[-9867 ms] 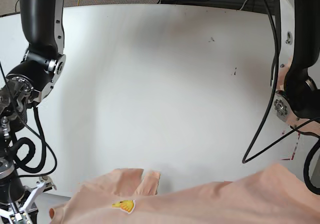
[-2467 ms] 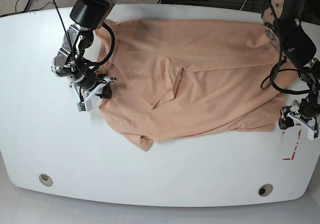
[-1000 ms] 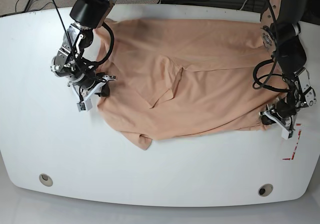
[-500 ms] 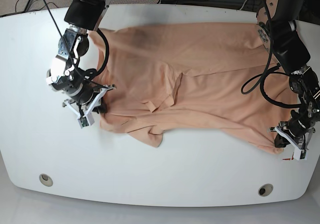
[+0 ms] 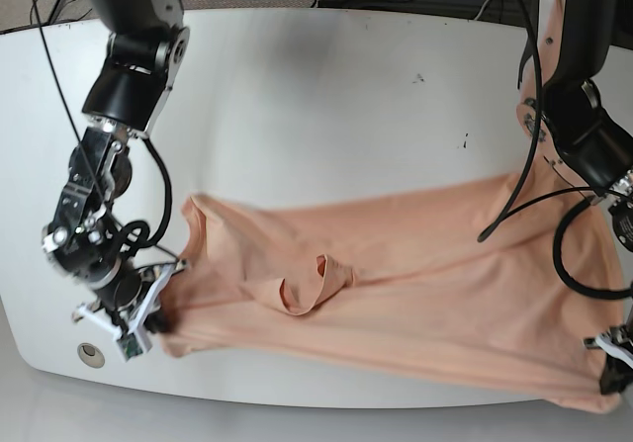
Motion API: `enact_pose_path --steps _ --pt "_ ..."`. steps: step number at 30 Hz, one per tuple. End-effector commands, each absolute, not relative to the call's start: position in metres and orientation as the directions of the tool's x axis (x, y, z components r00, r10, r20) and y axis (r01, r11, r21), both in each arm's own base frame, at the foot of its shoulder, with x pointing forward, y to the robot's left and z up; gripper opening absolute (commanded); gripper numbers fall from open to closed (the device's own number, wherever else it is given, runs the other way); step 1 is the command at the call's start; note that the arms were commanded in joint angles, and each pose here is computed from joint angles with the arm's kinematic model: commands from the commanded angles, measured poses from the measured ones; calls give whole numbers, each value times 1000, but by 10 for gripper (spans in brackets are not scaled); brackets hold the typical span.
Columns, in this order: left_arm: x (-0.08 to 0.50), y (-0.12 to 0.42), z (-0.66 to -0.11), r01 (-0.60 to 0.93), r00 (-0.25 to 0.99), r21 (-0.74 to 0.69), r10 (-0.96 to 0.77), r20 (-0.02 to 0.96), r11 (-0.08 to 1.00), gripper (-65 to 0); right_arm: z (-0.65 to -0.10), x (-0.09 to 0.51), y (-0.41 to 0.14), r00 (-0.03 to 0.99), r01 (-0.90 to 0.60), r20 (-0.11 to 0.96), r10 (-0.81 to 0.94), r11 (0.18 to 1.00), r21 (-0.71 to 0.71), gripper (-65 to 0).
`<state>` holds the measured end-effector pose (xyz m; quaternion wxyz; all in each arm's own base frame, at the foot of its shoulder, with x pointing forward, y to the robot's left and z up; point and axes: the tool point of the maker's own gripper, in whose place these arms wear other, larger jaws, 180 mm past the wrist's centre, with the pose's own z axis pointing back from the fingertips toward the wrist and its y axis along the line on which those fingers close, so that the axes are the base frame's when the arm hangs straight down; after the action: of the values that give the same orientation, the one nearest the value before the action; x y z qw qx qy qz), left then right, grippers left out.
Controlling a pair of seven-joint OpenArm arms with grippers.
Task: Layout the t-shirt on the table in an organized manner, then fold the t-shirt properly
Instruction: 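Lift the t-shirt with both grippers and stretch it out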
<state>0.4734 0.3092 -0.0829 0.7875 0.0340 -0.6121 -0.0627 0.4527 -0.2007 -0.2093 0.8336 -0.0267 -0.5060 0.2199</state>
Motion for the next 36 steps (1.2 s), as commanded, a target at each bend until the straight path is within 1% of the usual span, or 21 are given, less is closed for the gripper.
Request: enact_pose_path --steps 1,3,4,5,7,10,15,18,22,27,31,35,36 --pt "464 318 9 -12 61 186 -184 981 983 -649 -118 477 -214 238 -275 857 457 878 -392 -625" --pt "457 324 39 -43 20 206 -205 979 978 -649 -84 484 -218 199 -245 853 483 867 -434 -625" --pt "452 327 61 -65 -12 213 -214 977 975 -649 -56 487 -224 172 -214 850 498 861 -461 -625" --pt "450 328 70 -72 -27 213 -215 976 974 -647 -47 488 -225 165 -204 849 502 859 -469 -625" --pt "442 331 98 -92 -68 211 -217 974 973 -647 -7 488 -233 132 -152 848 513 856 -494 -625" --pt "436 332 120 -104 -104 206 -217 971 973 -647 28 486 -238 100 -108 850 516 855 -507 -625" --pt "432 332 133 -112 -130 206 -220 967 972 -647 50 482 -245 85 -72 848 523 852 -518 -625" --pt "431 334 128 -116 -112 210 -223 968 971 -647 55 474 -246 69 -50 839 540 841 -538 -625" --pt "428 342 105 -136 -48 234 -242 969 963 -646 37 465 -243 80 -50 824 561 828 -559 -625" --pt "428 335 57 -113 35 274 -272 962 955 -646 -15 448 -234 134 -95 792 596 803 -588 -625" --pt "420 328 5 -69 113 300 -291 950 951 -647 -76 424 -238 228 -136 780 582 813 -567 -625" --pt "399 334 -59 -50 229 292 -273 934 955 -647 -158 399 -238 373 -203 775 510 860 -468 -626" --pt "396 335 -70 -44 248 287 -268 931 957 -647 -169 394 -239 396 -209 770 500 866 -455 -626"
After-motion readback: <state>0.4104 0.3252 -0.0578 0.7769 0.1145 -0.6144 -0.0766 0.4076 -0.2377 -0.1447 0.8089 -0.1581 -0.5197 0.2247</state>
